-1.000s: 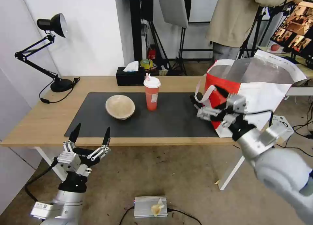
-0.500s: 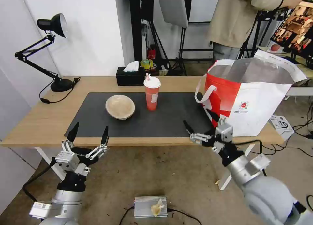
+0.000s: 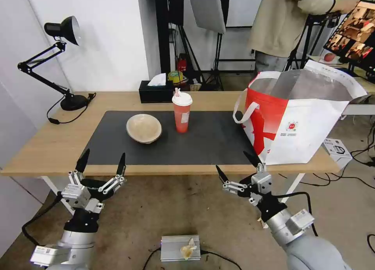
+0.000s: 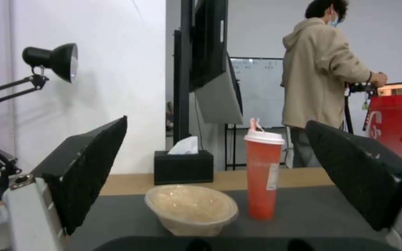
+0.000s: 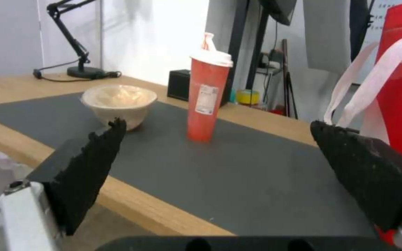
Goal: Pick up the trash from the table and place it into the takeout bag.
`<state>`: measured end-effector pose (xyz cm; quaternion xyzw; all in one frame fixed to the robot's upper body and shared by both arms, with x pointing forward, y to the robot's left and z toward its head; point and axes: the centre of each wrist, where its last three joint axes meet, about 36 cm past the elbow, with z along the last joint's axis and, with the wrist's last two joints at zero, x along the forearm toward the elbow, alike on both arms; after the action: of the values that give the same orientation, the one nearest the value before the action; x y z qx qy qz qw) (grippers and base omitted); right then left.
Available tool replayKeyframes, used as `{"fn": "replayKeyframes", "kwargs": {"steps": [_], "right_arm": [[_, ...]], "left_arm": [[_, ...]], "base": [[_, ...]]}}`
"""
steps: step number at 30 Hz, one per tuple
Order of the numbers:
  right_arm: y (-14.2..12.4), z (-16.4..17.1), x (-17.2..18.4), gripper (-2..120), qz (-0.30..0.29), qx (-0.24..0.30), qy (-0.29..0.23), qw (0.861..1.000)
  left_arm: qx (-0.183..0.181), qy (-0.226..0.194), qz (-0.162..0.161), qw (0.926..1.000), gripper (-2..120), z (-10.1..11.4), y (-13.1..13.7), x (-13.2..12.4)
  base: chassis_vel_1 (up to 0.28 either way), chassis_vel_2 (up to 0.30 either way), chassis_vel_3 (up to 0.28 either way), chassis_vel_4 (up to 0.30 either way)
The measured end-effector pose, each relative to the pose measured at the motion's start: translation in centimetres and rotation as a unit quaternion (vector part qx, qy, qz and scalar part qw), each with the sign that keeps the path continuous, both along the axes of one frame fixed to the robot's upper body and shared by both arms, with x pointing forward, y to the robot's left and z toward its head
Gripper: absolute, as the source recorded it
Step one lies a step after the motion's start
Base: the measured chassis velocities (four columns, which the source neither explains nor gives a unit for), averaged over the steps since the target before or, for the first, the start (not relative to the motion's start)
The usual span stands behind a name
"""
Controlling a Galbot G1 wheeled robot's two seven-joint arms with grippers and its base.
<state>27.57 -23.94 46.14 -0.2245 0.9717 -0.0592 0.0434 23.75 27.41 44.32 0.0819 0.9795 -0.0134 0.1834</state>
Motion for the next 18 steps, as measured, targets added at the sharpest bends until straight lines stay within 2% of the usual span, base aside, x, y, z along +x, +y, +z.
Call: {"fn": "replayKeyframes", "kwargs": {"steps": [18], "right_arm": [[0.2,-0.41,0.03,100,0.006,-0.001,0.002,1.0]], "left_arm": [[0.003,0.002,-0.002,1.0,100,-0.17,0.06,-0.26]], "base": [[0.0,0.0,0.0,0.0]]}}
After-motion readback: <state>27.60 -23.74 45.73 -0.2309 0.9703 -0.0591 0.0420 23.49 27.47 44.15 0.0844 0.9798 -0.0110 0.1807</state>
